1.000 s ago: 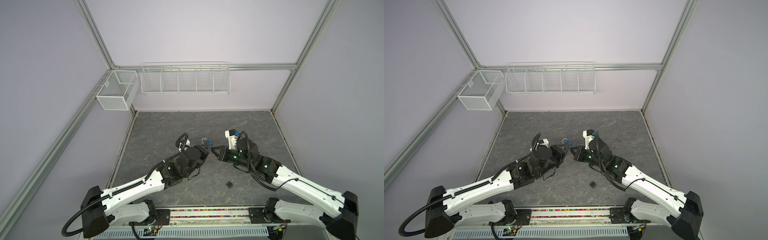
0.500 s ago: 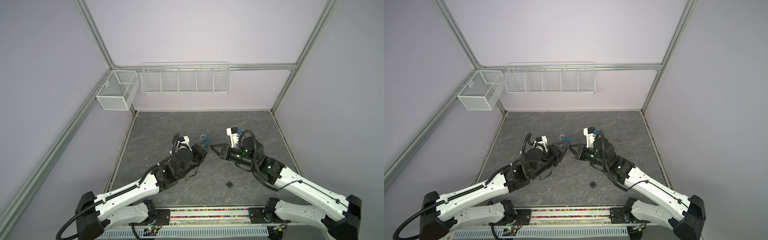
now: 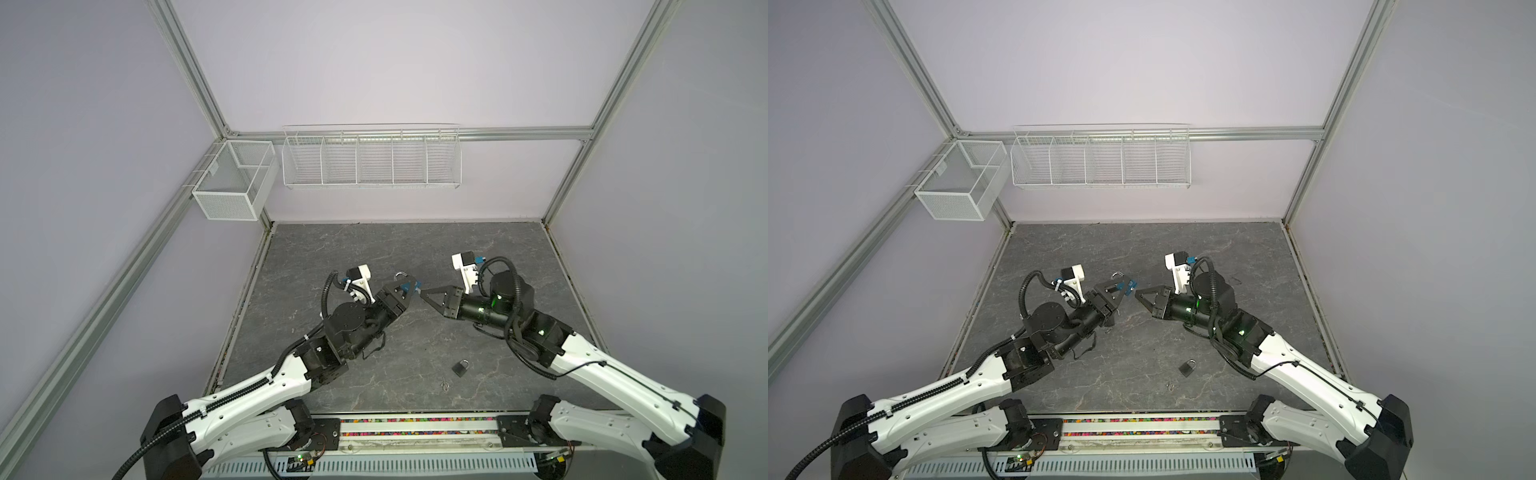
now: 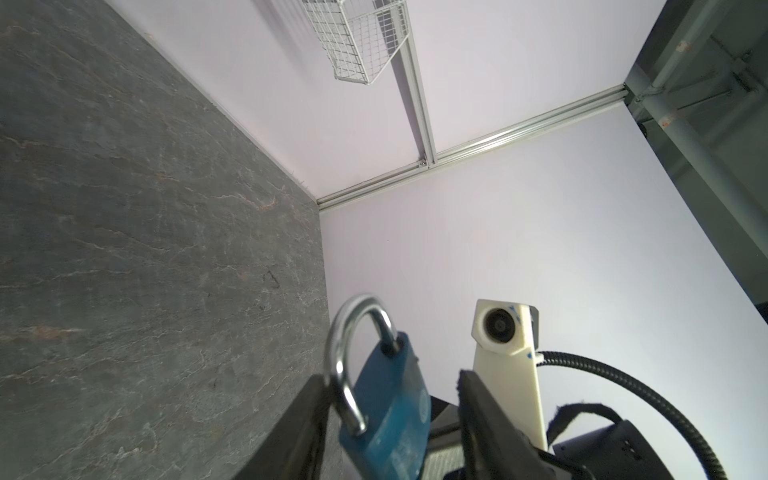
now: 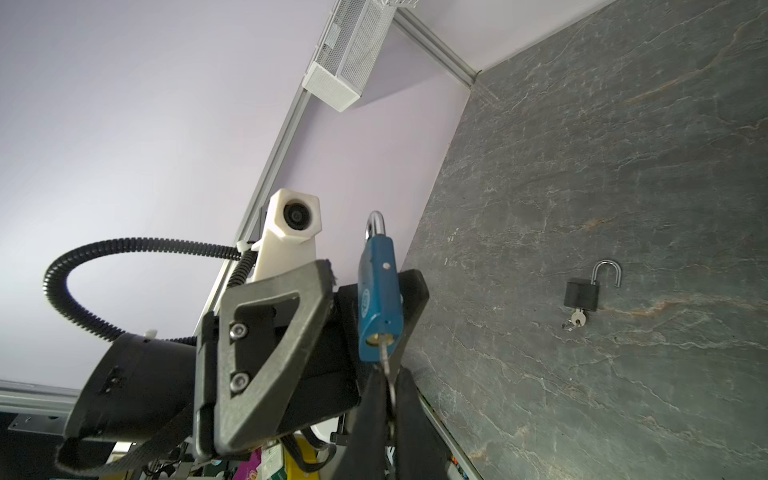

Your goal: Unlock with the key

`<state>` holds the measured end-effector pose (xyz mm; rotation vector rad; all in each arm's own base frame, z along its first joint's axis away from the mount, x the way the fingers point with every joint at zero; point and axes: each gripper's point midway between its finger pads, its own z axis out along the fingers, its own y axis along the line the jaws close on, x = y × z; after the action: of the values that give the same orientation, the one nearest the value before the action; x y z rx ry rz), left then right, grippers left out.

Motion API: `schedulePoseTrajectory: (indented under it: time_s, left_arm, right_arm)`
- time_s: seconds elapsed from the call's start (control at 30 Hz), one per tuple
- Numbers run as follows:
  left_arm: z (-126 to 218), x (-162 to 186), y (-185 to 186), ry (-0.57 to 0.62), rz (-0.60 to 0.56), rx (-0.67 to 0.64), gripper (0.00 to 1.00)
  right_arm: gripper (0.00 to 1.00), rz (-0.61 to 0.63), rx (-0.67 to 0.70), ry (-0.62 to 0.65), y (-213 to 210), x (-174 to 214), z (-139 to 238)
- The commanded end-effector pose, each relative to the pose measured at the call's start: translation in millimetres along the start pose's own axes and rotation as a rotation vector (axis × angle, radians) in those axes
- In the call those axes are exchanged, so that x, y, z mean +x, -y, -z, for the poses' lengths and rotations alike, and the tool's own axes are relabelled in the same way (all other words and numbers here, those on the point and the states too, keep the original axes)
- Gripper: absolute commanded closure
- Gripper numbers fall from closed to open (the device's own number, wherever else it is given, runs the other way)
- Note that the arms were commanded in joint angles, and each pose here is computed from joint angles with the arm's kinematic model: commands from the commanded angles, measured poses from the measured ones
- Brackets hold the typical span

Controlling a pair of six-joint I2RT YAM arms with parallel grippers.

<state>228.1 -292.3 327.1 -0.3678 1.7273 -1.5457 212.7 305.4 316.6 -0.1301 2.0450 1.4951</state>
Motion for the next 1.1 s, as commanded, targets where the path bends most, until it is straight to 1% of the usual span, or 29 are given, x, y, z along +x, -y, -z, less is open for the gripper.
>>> schedulePoseTrajectory:
  time_s: [0.0,0.03,0.1,0.2,0.3,0.37,0.43,0.6,0.7,0.77,0.8,0.83,0.87,0.9,1.07]
  left_arm:
    - [2,-6,25,0.019,-0.057,0.113,0.53]
    - [3,-7,27,0.019,-0.057,0.118,0.54]
    - [3,-8,25,0.018,-0.1,0.096,0.57]
    - [2,-8,20,0.02,-0.084,0.092,0.66]
    - [-1,-5,23,0.009,-0.078,0.119,0.68]
    - [-2,-6,21,0.011,-0.08,0.109,0.73]
    - [-3,-6,22,0.016,-0.081,0.114,0.76]
    - [-6,-8,22,0.025,-0.079,0.122,0.9]
    - [-6,-10,26,0.036,-0.072,0.135,0.98]
    - [-6,-11,27,0.041,-0.071,0.135,1.0]
    - [-6,-12,28,0.043,-0.044,0.137,1.0]
    - [-6,-13,28,0.047,-0.031,0.138,1.0]
    - [-6,-14,29,0.051,-0.021,0.138,1.0]
    - [-6,-15,29,0.054,-0.014,0.139,1.0]
    - [-5,-19,30,0.074,0.008,0.137,1.0]
  right_arm:
    - [0.94,0.01,-0.076,0.034,-20,-9,7]
    - [0.94,0.007,-0.079,0.042,-22,-10,9]
    - [0.94,0.002,-0.09,0.041,-24,-10,9]
    - [0.94,-0.011,-0.107,0.026,-27,-8,7]
    - [0.94,-0.015,-0.11,0.03,-28,-9,8]
    - [0.94,-0.017,-0.114,0.029,-29,-9,8]
    - [0.94,-0.019,-0.108,0.025,-27,-8,8]
    - [0.94,-0.019,-0.115,0.029,-30,-9,10]
    - [0.87,-0.014,-0.11,0.037,-30,-10,13]
    - [0.83,-0.01,-0.119,0.05,-33,-13,15]
    - [0.77,-0.006,-0.125,0.051,-34,-13,15]
    - [0.68,0.0,-0.132,0.052,-35,-14,16]
    - [0.66,0.007,-0.133,0.053,-36,-13,16]
    - [0.66,0.003,-0.116,0.041,-27,-7,14]
    - [0.65,0.001,-0.091,0.024,-13,0,9]
